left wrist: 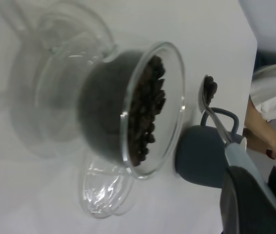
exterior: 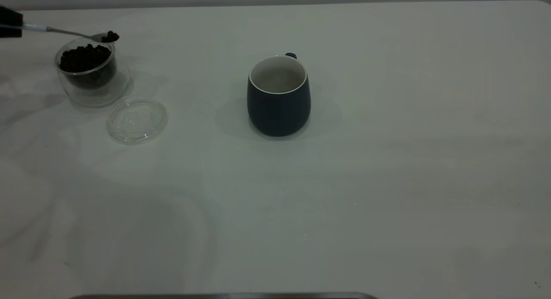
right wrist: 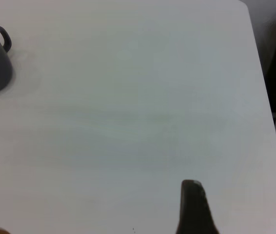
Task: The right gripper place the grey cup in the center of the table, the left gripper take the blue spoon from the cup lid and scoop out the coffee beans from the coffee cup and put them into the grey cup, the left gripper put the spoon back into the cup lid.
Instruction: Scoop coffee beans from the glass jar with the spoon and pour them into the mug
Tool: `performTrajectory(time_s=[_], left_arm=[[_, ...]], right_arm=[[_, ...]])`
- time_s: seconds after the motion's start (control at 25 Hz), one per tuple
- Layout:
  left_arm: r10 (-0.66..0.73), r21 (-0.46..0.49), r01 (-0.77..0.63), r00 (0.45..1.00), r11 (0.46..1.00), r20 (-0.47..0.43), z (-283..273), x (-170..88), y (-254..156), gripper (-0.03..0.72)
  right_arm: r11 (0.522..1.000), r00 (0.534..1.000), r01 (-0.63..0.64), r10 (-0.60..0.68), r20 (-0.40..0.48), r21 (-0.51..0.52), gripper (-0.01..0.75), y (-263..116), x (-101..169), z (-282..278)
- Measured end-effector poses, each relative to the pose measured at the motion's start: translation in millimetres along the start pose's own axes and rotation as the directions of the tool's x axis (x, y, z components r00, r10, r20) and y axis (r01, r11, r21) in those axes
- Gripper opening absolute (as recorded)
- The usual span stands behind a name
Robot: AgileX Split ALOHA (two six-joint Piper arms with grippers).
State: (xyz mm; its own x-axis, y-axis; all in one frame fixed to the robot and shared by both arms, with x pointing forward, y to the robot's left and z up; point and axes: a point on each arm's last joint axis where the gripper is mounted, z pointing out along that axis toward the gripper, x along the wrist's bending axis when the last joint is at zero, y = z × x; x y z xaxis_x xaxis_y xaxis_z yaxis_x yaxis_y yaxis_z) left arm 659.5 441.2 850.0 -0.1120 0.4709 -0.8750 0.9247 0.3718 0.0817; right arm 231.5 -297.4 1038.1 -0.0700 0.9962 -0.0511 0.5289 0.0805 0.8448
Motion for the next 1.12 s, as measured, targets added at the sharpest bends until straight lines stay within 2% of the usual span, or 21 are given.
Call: performTrajectory(time_s=[0.32,0.84,1.12], left_arm=[[0.038,0.061,-0.040,0.998,0.997,0.048,43,-29,-2,0.132],[0.111,0.218,-0.129,0.989,0.967,0.096,120,-75,-26,0.132],[0.119,0.250,-0.149,0.984,0.957,0.132,144,-92,-36,0.132]], right_arm=[[1.000,1.000,0.000,0.000,0.000,0.000,0.459,0,0,0],[1.000,1.000,0.000,0.000,0.000,0.000,0.459,0,0,0],[1.000,1.000,0.000,0.000,0.000,0.000,0.459,0,0,0]])
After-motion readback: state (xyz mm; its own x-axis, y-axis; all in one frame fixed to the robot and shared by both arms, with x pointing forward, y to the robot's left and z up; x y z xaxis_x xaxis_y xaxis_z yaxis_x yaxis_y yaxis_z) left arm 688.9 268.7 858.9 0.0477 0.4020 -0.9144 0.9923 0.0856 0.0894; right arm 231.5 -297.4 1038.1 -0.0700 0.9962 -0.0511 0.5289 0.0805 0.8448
